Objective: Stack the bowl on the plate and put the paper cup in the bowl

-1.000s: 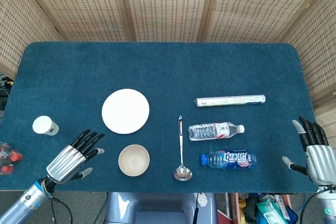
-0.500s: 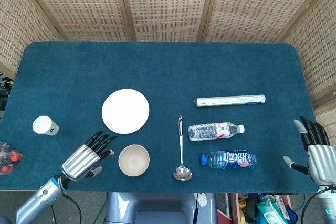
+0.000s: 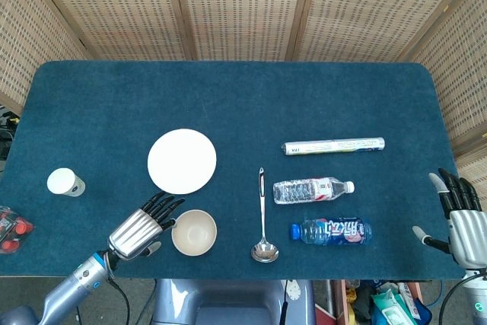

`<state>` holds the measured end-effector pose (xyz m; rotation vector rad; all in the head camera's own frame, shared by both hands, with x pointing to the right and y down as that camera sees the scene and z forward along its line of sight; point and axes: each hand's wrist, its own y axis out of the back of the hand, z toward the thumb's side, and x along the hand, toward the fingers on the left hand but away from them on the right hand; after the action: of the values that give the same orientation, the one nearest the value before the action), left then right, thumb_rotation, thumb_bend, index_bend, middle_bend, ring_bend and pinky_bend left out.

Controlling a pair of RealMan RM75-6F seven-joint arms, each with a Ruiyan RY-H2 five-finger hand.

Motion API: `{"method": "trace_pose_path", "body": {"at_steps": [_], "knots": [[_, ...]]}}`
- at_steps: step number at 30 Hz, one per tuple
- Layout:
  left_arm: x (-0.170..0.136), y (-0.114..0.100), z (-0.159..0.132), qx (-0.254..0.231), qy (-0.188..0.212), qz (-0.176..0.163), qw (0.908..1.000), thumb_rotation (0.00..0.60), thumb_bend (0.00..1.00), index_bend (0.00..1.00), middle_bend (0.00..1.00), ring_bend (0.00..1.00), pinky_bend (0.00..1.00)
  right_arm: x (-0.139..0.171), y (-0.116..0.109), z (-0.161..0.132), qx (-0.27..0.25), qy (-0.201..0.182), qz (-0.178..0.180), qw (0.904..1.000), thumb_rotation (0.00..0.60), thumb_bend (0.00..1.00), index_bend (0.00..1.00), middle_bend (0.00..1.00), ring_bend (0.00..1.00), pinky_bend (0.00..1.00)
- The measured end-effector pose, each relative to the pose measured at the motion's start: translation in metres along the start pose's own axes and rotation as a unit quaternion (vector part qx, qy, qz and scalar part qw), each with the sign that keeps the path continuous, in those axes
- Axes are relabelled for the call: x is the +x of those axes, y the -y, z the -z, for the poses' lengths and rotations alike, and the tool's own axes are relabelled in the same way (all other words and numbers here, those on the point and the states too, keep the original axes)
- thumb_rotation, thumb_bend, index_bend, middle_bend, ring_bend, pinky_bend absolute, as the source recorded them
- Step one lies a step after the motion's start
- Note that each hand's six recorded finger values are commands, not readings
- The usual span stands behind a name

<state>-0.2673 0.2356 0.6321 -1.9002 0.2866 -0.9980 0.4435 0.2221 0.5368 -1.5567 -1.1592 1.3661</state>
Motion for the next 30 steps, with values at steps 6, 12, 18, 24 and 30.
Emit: {"method": "trace_pose_path", "body": {"at_steps": [6,12,18,24,30], "knots": [[0.009,0.005,-0.006,0.001,0.004,0.009,0.9999,0.600,0.29,0.39,0.00,0.00,0.00,0.000,-0.001,0.001,-0.003,0.002,0.001,1.0000,0.600,0.14,0.01,0.00,0.00,0.00],[0.016,0.010,-0.010,0.006,0.007,0.018,0.9998,0.600,0.31,0.40,0.00,0.00,0.00,0.000,-0.002,0.003,-0.006,0.003,0.002,1.0000,0.600,0.14,0.01,0.00,0.00,0.00],[0.021,0.013,-0.016,0.010,0.011,0.024,0.9996,0.600,0.31,0.41,0.00,0.00,0.00,0.000,-0.003,0.004,-0.009,0.004,0.004,0.9999,0.600,0.14,0.01,0.00,0.00,0.00],[0.026,0.018,-0.020,0.014,0.011,0.031,0.9994,0.600,0.32,0.42,0.00,0.00,0.00,0.000,-0.004,0.006,-0.012,0.006,0.004,0.9999,0.600,0.14,0.01,0.00,0.00,0.00],[0.030,0.025,-0.020,0.017,0.008,0.037,0.9991,0.600,0.36,0.47,0.00,0.00,0.00,0.000,-0.004,0.007,-0.013,0.006,0.003,0.9999,0.600,0.14,0.01,0.00,0.00,0.00]]}}
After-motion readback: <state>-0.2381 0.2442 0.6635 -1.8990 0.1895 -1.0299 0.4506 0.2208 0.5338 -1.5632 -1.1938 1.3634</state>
